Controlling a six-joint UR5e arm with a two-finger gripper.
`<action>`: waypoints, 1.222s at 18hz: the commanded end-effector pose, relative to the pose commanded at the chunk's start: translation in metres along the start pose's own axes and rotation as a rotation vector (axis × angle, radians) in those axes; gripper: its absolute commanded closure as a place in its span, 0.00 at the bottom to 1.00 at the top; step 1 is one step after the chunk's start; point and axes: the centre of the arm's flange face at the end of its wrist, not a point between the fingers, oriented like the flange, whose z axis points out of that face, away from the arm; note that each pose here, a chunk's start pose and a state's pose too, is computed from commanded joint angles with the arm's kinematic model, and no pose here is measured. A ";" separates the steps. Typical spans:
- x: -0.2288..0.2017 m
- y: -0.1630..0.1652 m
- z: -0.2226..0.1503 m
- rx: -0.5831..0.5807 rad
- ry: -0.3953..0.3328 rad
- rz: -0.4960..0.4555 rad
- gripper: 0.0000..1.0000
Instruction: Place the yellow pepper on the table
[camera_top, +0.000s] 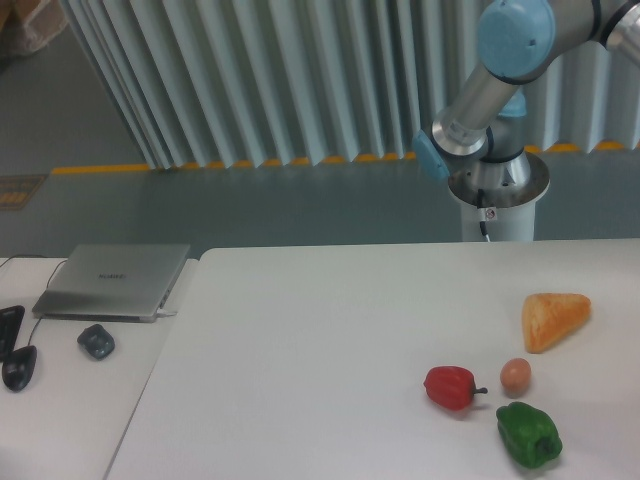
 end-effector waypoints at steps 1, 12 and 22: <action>-0.001 0.000 0.002 0.000 0.000 0.000 0.00; -0.003 0.000 0.009 -0.002 0.006 0.003 0.49; -0.006 -0.001 -0.029 0.023 0.014 -0.043 0.54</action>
